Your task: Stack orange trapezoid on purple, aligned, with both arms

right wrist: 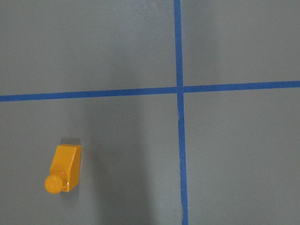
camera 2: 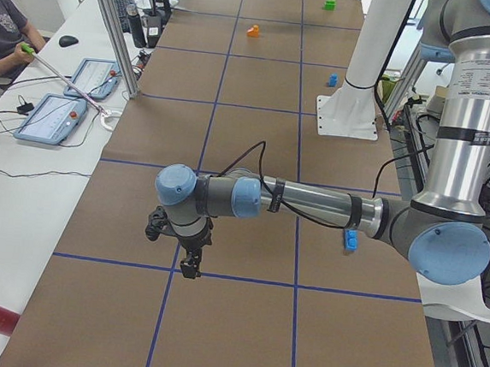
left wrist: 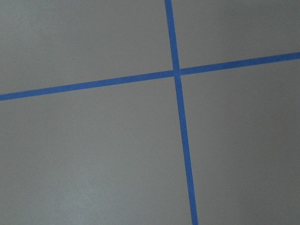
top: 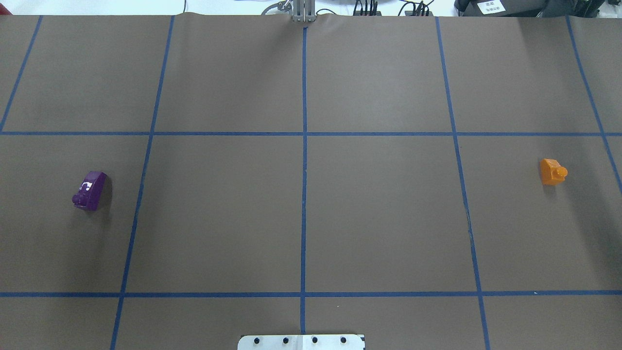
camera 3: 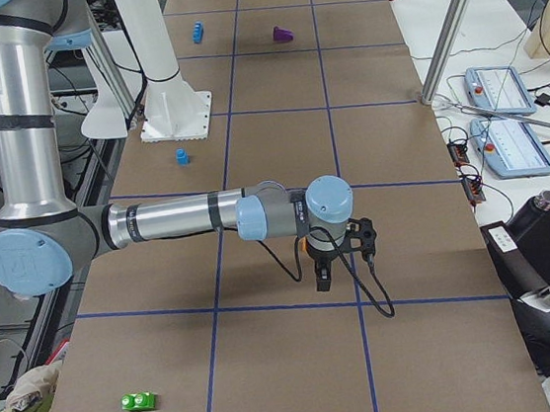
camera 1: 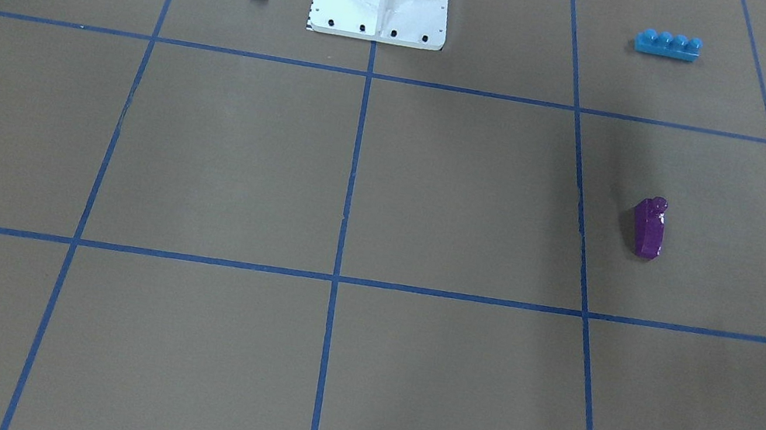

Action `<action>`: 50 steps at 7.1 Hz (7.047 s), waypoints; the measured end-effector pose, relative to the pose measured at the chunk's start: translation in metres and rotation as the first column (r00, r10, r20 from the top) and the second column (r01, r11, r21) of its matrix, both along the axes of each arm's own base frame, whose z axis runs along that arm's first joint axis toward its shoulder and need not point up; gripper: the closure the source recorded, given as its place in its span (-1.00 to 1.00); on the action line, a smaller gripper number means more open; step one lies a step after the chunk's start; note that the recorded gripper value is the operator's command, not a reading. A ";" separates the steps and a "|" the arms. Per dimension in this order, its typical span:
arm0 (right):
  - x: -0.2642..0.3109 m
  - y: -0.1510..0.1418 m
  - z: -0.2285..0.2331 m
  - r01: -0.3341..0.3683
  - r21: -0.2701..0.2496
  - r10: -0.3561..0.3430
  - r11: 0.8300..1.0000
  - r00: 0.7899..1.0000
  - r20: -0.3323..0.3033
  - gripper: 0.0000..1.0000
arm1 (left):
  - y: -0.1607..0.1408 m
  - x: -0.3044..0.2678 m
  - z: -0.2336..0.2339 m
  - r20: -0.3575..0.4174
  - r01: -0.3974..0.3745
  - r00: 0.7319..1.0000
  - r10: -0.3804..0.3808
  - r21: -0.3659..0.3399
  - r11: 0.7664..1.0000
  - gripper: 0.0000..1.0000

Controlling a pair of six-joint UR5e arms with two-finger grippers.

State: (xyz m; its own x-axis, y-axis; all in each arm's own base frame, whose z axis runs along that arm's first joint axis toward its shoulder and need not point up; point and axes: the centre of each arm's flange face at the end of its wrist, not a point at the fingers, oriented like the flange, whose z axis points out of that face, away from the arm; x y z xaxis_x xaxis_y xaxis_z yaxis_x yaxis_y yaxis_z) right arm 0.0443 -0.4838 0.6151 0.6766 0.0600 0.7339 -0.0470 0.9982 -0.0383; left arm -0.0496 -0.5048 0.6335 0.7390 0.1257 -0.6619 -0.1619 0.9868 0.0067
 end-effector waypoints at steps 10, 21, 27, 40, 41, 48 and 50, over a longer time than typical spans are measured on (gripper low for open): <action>-0.001 -0.004 -0.008 0.001 0.017 -0.001 1.000 1.000 -0.001 -1.00 | 0.015 0.151 -0.158 -0.129 0.136 0.984 -0.124 0.093 0.986 -1.00; -0.003 -0.015 -0.036 0.000 0.068 -0.001 0.998 1.000 0.010 -1.00 | 0.093 0.357 -0.100 -0.072 0.213 0.975 -0.209 0.061 0.975 1.00; -0.002 -0.006 -0.024 0.001 0.090 -0.002 0.996 1.000 0.011 -1.00 | 0.091 0.416 -0.255 -0.157 0.066 0.987 -0.023 0.278 0.958 1.00; -0.004 -0.013 -0.032 -0.043 0.055 0.041 0.998 0.999 0.034 -1.00 | 0.009 0.681 -0.454 -0.074 -0.114 0.983 0.166 0.457 0.882 -0.70; -0.005 -0.014 -0.033 -0.042 0.056 0.040 0.998 0.999 0.034 -1.00 | 0.008 0.681 -0.454 -0.078 -0.110 0.984 0.163 0.459 0.882 -1.00; -0.149 -0.021 -0.087 -0.092 0.115 0.094 0.989 0.995 -0.018 -1.00 | -0.060 0.557 -0.508 -0.177 -0.009 0.981 0.084 0.388 0.922 -1.00; -0.203 -0.006 -0.084 -0.110 0.105 0.113 0.988 0.993 -0.018 -1.00 | -0.051 0.510 -0.518 -0.155 -0.001 0.986 0.061 0.362 0.932 -1.00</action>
